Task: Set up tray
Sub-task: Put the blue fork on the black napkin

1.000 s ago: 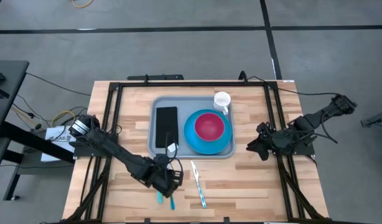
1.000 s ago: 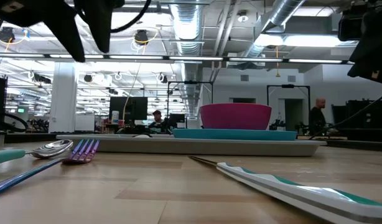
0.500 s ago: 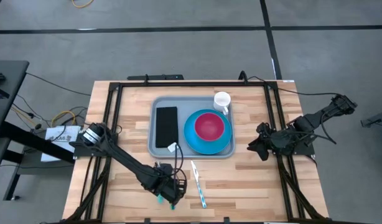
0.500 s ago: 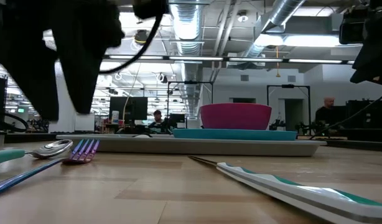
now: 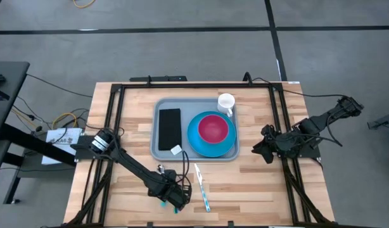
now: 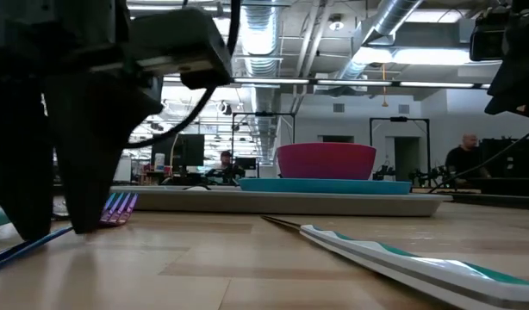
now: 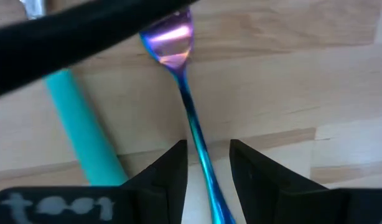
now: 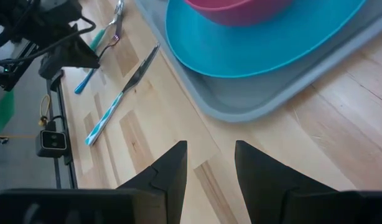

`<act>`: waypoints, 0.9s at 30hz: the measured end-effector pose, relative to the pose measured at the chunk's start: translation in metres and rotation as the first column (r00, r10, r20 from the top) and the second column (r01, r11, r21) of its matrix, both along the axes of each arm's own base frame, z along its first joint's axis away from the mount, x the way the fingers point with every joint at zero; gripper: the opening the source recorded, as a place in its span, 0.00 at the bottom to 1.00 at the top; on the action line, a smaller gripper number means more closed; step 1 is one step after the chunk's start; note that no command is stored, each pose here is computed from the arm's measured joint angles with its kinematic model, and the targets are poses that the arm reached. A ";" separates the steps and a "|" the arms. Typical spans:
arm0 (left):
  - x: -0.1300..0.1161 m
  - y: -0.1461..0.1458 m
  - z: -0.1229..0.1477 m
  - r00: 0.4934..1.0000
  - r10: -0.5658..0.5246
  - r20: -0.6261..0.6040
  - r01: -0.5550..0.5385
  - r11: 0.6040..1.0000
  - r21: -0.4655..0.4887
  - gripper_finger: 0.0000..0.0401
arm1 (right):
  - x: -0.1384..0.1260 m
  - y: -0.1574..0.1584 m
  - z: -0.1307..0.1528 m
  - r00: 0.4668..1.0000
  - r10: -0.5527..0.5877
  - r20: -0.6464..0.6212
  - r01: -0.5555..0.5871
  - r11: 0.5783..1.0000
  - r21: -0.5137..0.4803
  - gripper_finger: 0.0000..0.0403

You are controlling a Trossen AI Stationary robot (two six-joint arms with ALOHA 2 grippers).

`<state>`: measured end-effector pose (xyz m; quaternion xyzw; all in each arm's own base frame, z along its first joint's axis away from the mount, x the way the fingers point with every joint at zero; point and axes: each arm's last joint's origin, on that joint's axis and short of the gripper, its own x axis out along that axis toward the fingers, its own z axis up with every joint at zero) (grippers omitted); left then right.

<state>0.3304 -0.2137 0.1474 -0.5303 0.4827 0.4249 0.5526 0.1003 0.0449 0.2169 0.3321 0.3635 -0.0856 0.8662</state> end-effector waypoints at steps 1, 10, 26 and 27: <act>0.001 0.000 -0.002 1.000 -0.001 -0.004 0.001 1.000 -0.004 0.27 | 0.000 0.000 0.000 1.000 0.000 0.001 0.000 1.000 0.000 0.31; 0.001 0.001 -0.002 1.000 0.001 0.001 -0.001 1.000 0.009 0.27 | 0.000 0.000 0.000 1.000 0.016 0.004 -0.016 1.000 -0.016 0.31; 0.001 0.002 -0.003 1.000 -0.017 0.005 0.017 0.999 0.036 0.02 | 0.000 0.000 0.000 1.000 0.015 0.000 -0.015 1.000 -0.023 0.31; 0.001 0.002 -0.003 1.000 -0.024 0.007 0.023 0.999 0.038 0.02 | 0.000 0.000 0.000 1.000 0.015 0.000 -0.015 1.000 -0.023 0.31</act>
